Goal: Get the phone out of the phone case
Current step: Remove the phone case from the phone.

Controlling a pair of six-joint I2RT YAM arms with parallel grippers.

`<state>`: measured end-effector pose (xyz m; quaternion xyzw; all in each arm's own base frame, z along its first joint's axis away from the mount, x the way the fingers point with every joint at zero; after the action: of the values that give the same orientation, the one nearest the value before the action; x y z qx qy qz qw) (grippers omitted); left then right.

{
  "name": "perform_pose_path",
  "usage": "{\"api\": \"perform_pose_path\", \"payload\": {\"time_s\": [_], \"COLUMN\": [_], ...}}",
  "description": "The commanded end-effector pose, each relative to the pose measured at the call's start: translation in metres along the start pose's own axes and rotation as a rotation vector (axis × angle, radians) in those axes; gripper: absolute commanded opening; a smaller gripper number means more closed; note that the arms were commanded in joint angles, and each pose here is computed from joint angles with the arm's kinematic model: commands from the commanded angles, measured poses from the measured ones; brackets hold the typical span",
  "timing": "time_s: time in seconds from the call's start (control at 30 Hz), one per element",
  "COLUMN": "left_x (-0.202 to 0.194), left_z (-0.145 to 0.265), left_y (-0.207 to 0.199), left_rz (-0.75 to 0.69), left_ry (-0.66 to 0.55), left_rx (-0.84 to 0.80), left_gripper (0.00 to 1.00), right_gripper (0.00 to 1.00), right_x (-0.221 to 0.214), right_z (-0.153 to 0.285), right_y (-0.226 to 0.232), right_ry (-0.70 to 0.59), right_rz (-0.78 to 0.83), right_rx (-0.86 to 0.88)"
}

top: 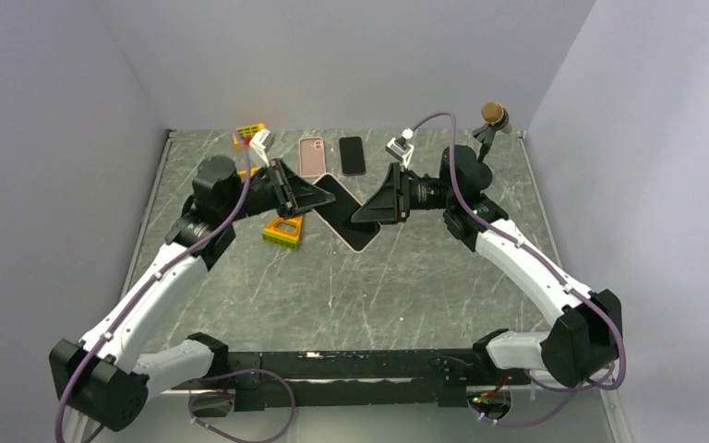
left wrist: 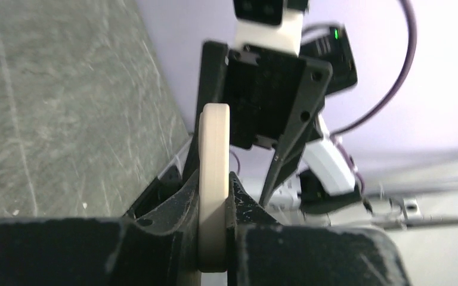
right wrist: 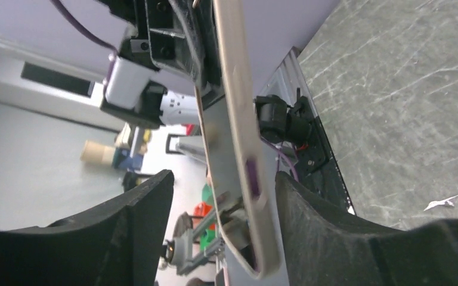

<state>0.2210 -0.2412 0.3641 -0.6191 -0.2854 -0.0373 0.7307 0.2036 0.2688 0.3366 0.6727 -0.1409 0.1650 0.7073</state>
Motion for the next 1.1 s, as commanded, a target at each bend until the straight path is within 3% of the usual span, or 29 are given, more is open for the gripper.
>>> {"api": "perform_pose_path", "payload": {"time_s": [0.0, 0.13, 0.33, 0.47, 0.83, 0.97, 1.07], "left_x": [0.038, 0.048, 0.053, 0.055, 0.05, 0.049, 0.045], "left_z": [0.024, 0.036, 0.039, 0.039, 0.038, 0.038, 0.036], "left_y": [-0.024, -0.021, -0.028, -0.033, -0.037, -0.037, -0.036], "left_rz": [0.081, 0.17, 0.15, 0.163, 0.199, 0.239, 0.36], "left_ry": [-0.385, -0.53, -0.558, -0.56, -0.517, -0.51, -0.456], "left_rx": [-0.104, -0.171, -0.179, -0.219, -0.248, -0.259, -0.279], "left_gripper": [0.0, 0.0, 0.0, 0.0, 0.0, 0.0, 0.0], "right_gripper": [0.69, 0.73, 0.72, 0.62, 0.23, 0.16, 0.0], "right_x": [0.009, 0.008, 0.005, 0.005, 0.008, 0.007, 0.001], "right_z": [0.005, 0.007, 0.005, 0.005, 0.0, -0.005, -0.008], "right_y": [0.018, 0.025, 0.021, 0.028, 0.028, 0.037, 0.044], "right_ry": [-0.145, -0.162, -0.146, -0.133, -0.118, -0.093, -0.08], "right_rz": [-0.027, -0.014, -0.051, -0.048, -0.01, 0.056, 0.197], "right_rx": [0.055, 0.084, 0.115, 0.178, 0.209, 0.239, 0.265]}}
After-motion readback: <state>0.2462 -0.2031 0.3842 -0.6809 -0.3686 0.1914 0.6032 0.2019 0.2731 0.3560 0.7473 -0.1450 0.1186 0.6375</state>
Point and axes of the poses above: each gripper's point midway between its finger pads, its own z axis back along the fingers, its own y axis along the line the jaws close on, x = y × z, the point moved 3 cm from there along z, back along the fingers, and after that the axes turned 4 degrees about -z, right-handed, at the moved point
